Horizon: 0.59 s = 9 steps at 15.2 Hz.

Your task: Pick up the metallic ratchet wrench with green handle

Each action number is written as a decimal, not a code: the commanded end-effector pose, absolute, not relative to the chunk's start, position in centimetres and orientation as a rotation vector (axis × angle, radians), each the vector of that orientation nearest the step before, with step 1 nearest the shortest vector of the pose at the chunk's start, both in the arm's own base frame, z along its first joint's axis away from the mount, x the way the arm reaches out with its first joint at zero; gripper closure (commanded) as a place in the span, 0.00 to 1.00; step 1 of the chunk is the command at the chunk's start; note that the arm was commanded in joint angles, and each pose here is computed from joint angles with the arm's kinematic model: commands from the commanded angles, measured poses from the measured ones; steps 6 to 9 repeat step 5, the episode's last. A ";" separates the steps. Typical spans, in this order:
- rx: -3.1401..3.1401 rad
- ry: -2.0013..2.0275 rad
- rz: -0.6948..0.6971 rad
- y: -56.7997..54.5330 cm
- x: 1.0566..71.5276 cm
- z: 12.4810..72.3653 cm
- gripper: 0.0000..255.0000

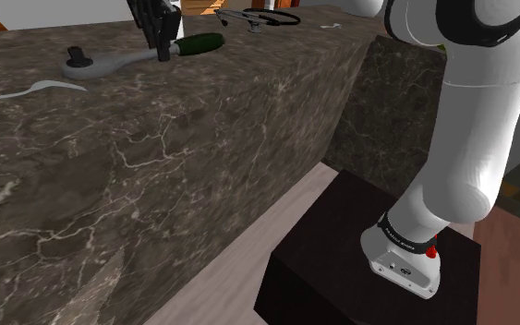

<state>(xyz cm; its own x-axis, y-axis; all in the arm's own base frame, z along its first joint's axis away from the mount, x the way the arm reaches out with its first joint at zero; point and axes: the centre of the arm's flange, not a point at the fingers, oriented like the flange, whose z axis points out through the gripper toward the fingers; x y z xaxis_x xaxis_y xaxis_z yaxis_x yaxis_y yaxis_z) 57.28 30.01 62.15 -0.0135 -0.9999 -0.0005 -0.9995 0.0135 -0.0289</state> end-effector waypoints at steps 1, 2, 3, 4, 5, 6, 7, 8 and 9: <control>-2.192 2.222 -0.031 30.1 57.2 63.4 1.00; -2.192 2.222 -0.031 30.1 57.2 63.9 1.00; -2.192 2.222 -0.031 30.1 57.2 64.4 1.00; -2.192 2.222 -0.031 30.1 57.2 64.5 1.00; -2.192 2.222 -0.031 30.1 57.2 64.5 1.00; -2.192 2.222 -0.031 30.1 57.2 64.5 1.00; -2.192 2.222 -0.031 30.1 57.2 64.5 1.00; -2.192 2.222 -0.031 30.1 57.2 64.5 1.00; -2.192 2.222 -0.031 30.1 57.2 64.5 1.00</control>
